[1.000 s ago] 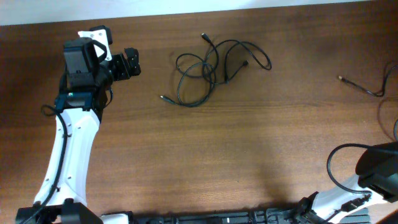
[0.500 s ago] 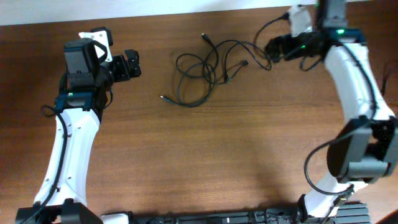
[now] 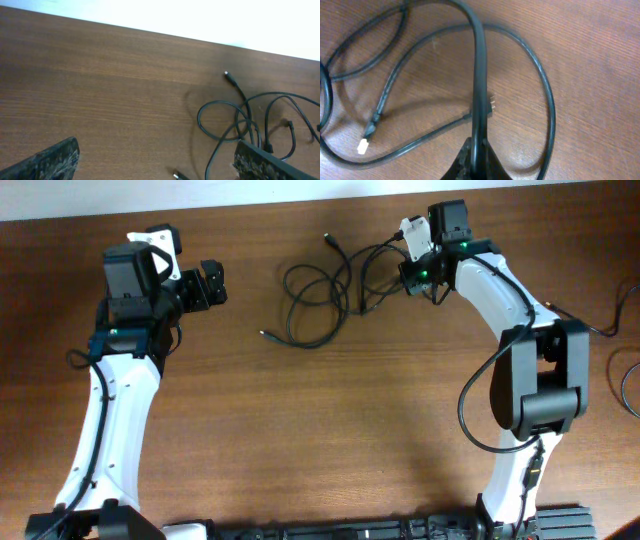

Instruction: Untangle cables

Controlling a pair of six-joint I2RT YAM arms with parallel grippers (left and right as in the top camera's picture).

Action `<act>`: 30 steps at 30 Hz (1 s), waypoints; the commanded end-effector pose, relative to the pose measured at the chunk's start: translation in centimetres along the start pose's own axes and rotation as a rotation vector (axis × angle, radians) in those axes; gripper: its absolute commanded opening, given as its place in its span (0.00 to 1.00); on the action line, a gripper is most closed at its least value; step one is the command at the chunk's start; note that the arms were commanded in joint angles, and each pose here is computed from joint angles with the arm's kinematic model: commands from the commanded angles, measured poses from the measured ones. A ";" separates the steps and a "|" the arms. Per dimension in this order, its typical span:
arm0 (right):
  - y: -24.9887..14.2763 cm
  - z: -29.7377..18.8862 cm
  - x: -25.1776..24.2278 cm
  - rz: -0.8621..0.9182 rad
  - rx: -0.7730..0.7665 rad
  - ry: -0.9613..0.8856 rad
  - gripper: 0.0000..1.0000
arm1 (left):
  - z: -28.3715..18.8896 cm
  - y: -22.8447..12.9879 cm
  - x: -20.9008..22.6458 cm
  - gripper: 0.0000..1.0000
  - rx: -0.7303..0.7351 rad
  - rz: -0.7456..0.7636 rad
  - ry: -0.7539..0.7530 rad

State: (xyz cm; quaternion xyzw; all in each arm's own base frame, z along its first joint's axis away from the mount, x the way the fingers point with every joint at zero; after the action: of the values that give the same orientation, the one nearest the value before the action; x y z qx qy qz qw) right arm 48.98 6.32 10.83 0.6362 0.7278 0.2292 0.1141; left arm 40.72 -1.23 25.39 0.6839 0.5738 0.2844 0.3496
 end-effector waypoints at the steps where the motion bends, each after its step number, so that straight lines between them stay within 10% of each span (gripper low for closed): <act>1: 5.8 -9.1 -0.6 0.057 -0.217 -0.111 0.04 | -0.8 0.6 -0.1 0.99 -0.023 -0.006 -0.007; 9: 11.1 -38.3 -0.9 0.168 -0.925 -0.205 0.04 | -0.8 0.6 -0.1 0.99 -0.023 -0.006 -0.007; 15: 8.9 -49.3 -0.9 0.265 -1.246 -0.255 0.04 | -0.8 0.6 -0.1 0.99 -0.023 -0.006 -0.007; 22: 8.1 -42.8 -11.6 0.472 -0.987 -0.811 0.04 | -0.8 0.6 -0.1 0.99 -0.023 -0.006 -0.007; 30: 5.2 -27.3 -26.9 0.756 -0.661 -0.692 0.04 | -0.8 0.6 -0.1 0.99 -0.023 -0.006 -0.007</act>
State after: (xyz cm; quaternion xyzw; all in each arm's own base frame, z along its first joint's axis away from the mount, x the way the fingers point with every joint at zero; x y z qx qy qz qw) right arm 44.82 -22.57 35.87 0.7957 0.2830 0.2001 0.4968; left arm 40.69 -1.22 25.34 0.6842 0.5743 0.2836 0.3487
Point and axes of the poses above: each gripper's point midway between its finger pads, its own z axis out along the fingers, its own x axis along the line the jaws close on, y = z × x, the point moved 5 cm from there along -z, back along the fingers, and after that the axes turned 15 degrees about z, right-handed, at the moved point
